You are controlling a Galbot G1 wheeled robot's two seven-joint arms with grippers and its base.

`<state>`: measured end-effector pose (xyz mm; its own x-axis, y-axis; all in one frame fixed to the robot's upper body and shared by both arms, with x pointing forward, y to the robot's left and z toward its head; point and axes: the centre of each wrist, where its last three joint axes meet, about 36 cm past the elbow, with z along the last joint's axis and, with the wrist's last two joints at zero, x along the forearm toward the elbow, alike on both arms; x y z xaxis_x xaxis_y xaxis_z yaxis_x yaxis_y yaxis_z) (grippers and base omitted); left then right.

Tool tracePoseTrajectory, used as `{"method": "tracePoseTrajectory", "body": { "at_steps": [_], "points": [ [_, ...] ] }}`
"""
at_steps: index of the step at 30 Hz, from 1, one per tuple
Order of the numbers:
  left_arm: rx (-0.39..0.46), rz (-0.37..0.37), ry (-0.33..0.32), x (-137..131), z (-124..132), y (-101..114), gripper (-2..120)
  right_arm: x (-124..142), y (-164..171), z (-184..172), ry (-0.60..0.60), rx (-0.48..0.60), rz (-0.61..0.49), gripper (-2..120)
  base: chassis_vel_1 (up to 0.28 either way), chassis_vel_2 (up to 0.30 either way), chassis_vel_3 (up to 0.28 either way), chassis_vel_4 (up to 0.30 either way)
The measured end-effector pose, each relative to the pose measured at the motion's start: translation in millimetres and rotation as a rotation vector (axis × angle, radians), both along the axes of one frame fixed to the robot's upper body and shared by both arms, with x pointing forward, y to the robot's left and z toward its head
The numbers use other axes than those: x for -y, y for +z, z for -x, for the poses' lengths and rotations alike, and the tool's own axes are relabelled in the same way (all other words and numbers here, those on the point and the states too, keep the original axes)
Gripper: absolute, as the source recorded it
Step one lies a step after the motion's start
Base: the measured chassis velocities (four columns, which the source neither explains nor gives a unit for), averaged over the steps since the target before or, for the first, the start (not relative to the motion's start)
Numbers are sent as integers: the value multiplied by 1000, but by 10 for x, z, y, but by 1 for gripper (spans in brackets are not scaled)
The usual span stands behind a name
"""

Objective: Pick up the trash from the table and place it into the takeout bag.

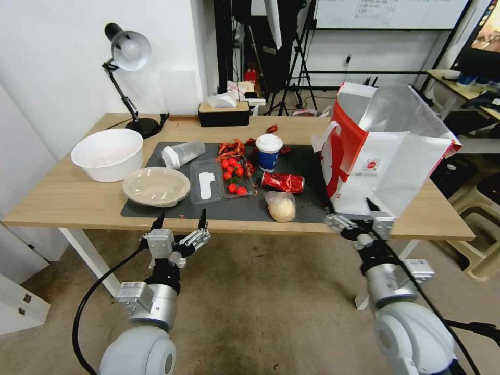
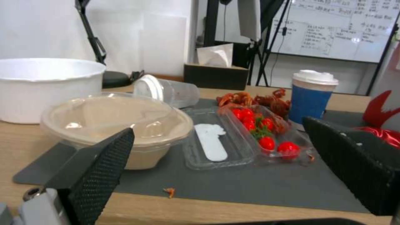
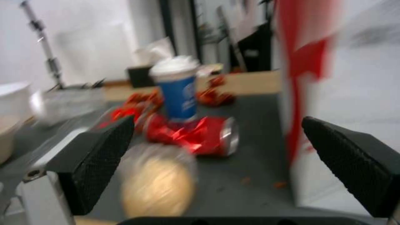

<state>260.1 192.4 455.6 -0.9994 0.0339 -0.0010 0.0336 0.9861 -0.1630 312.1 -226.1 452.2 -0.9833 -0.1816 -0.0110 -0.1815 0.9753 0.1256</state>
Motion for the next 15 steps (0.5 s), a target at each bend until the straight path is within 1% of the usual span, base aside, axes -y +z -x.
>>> {"method": "tracePoseTrajectory", "body": {
  "at_steps": [2, 3, 6, 15],
  "points": [
    [3, -4, 10, -26, 4, -4, 100, -87, -141, -143, 79, -41, 16, 100, 0, 0, 0, 0],
    [3, -4, 10, -26, 4, -4, 100, -87, -141, -143, 79, -41, 16, 100, 0, 0, 0, 0],
    [6, -8, 21, -47, 8, -8, 100, -208, -253, -306, 131, -109, 51, 100, 0, 0, 0, 0],
    [16, -29, 35, -82, 37, -35, 100, -449, -213, -652, 159, -174, 103, 100, 0, 0, 0, 0]
  ]
}}
